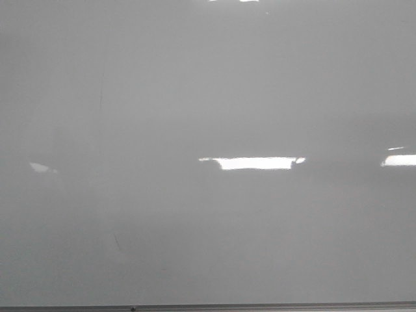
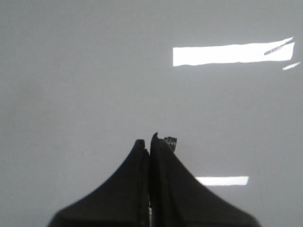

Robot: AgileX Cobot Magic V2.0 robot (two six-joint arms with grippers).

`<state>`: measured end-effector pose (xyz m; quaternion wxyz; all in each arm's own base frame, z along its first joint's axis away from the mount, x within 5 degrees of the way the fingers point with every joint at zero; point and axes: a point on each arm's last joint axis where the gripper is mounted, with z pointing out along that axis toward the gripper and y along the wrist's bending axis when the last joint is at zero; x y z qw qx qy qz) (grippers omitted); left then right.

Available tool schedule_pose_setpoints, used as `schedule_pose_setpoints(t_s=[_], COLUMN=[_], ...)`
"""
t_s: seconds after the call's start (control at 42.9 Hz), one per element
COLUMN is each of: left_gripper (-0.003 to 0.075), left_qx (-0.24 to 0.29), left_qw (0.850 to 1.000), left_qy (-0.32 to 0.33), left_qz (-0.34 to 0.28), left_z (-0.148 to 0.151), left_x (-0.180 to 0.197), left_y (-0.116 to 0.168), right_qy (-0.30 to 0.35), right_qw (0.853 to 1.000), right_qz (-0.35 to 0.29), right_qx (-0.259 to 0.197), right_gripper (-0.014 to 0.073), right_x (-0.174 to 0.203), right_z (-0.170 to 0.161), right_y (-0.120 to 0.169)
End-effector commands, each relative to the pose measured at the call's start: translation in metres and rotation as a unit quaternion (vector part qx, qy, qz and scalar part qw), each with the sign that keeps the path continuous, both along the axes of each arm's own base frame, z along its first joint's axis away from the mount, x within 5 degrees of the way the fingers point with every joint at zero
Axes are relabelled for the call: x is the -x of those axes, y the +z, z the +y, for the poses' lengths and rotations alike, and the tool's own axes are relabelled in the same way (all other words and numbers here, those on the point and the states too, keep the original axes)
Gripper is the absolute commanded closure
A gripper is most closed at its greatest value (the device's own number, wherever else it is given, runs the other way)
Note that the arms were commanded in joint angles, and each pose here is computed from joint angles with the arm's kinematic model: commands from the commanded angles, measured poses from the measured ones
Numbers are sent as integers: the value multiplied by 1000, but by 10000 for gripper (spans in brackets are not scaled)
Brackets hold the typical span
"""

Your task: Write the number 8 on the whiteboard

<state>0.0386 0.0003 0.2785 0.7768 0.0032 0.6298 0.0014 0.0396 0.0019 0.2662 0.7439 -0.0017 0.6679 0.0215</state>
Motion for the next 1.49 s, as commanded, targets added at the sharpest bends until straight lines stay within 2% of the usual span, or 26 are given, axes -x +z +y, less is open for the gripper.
schedule_pose_setpoints(t_s=[0.0,0.163,0.35,0.583,0.932,1.002,1.049,1.095,1.189,1.235,1.258,1.305,1.468], left_gripper=[741,741,741,741,737,687,622,534,310,214,187,153,158], left_qx=[10,11,12,11,9,9,7,4,3,3,1,-12,-26], left_qw=[1000,999,993,981,968,967,967,965,963,961,959,955,941], left_qy=[-4,2,6,9,10,9,9,9,9,9,9,8,6], left_qz=[-14,40,114,194,251,254,256,261,270,277,282,296,339], left_z=[0,1,1,1,1,1,1,1,1,1,1,0,0], left_x=[8,6,-14,-36,-57,-59,-61,-63,-68,-72,-74,-80,-105], left_y=[42,79,98,80,57,56,56,55,53,51,50,47,44], right_qy=[-5,-3,-1,1,3,4,5,5,5,5,5,5,5], right_qw=[999,1000,998,990,970,965,963,961,960,960,960,960,960], right_qz=[-36,0,57,138,242,260,268,274,277,278,278,278,279], right_qx=[10,14,15,17,21,25,26,27,27,27,27,27,27], right_gripper=[662,662,662,662,652,587,491,384,132,30,8,-49,-59], right_x=[10,8,-10,-46,-83,-87,-89,-90,-91,-91,-91,-91,-91], right_z=[-1,0,0,1,2,2,2,2,2,2,2,2,2], right_y=[41,79,105,98,76,72,70,69,68,68,68,68,68])
